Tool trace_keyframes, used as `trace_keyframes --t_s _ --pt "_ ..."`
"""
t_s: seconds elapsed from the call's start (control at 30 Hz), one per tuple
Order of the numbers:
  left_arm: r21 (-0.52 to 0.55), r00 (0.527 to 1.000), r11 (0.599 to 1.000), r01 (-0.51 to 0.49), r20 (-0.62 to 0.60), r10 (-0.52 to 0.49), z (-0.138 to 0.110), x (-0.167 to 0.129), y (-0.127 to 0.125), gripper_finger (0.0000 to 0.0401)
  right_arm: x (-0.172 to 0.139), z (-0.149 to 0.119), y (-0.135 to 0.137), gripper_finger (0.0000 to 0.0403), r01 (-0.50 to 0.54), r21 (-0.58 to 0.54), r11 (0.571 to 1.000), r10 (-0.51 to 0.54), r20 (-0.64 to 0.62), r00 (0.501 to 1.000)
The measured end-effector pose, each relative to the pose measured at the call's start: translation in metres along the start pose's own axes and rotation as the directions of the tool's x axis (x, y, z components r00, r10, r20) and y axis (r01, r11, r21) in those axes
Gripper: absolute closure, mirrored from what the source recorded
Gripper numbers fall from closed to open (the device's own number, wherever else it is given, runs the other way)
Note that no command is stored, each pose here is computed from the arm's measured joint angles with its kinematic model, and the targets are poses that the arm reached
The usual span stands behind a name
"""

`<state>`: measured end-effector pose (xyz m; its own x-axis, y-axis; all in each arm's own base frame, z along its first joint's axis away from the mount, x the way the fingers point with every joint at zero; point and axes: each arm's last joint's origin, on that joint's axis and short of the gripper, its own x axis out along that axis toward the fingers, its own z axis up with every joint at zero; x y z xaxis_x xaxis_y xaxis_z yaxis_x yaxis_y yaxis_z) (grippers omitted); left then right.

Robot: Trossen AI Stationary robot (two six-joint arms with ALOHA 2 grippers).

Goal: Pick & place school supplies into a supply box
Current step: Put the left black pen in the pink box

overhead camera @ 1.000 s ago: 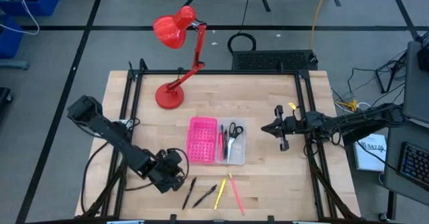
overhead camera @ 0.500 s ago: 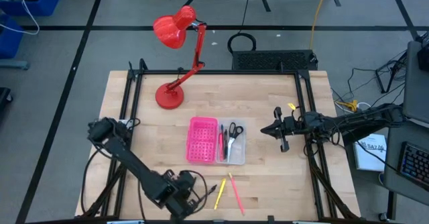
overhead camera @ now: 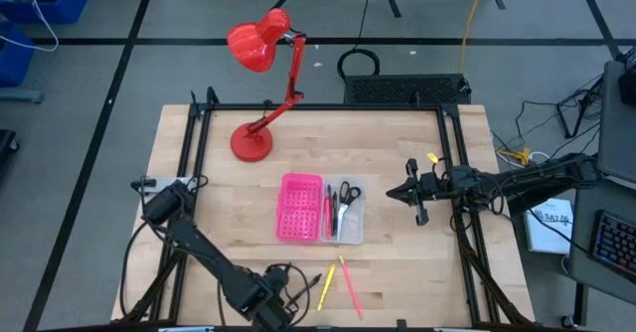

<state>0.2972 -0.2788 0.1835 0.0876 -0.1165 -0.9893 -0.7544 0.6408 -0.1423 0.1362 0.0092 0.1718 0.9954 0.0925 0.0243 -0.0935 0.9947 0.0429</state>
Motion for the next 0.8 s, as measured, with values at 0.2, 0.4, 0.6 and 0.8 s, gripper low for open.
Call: trace_keyframes --t_s 0.2,0.4,0.6,0.8 --pt "-0.082 0.999 0.997 0.003 0.051 0.001 0.009 0.0 0.0 0.0225 0.0 0.001 0.0 0.0403 0.001 -0.003 1.0 -0.001 0.009 1.0" --pt "-0.077 0.999 0.997 -0.019 0.031 0.022 0.014 0.008 -0.001 0.022 0.0 0.001 0.0 0.0403 0.003 -0.003 1.0 -0.003 0.009 1.0" --pt "-0.048 0.999 0.998 -0.033 -0.019 0.032 0.014 0.03 -0.005 0.0219 0.0 0.0 0.0 0.0403 0.004 -0.002 1.0 -0.004 0.004 1.0" --pt "-0.059 0.994 0.995 -0.086 -0.069 0.082 0.017 0.048 -0.005 0.0219 0.0 0.0 0.0 0.0403 0.004 -0.002 1.0 -0.004 -0.001 1.0"
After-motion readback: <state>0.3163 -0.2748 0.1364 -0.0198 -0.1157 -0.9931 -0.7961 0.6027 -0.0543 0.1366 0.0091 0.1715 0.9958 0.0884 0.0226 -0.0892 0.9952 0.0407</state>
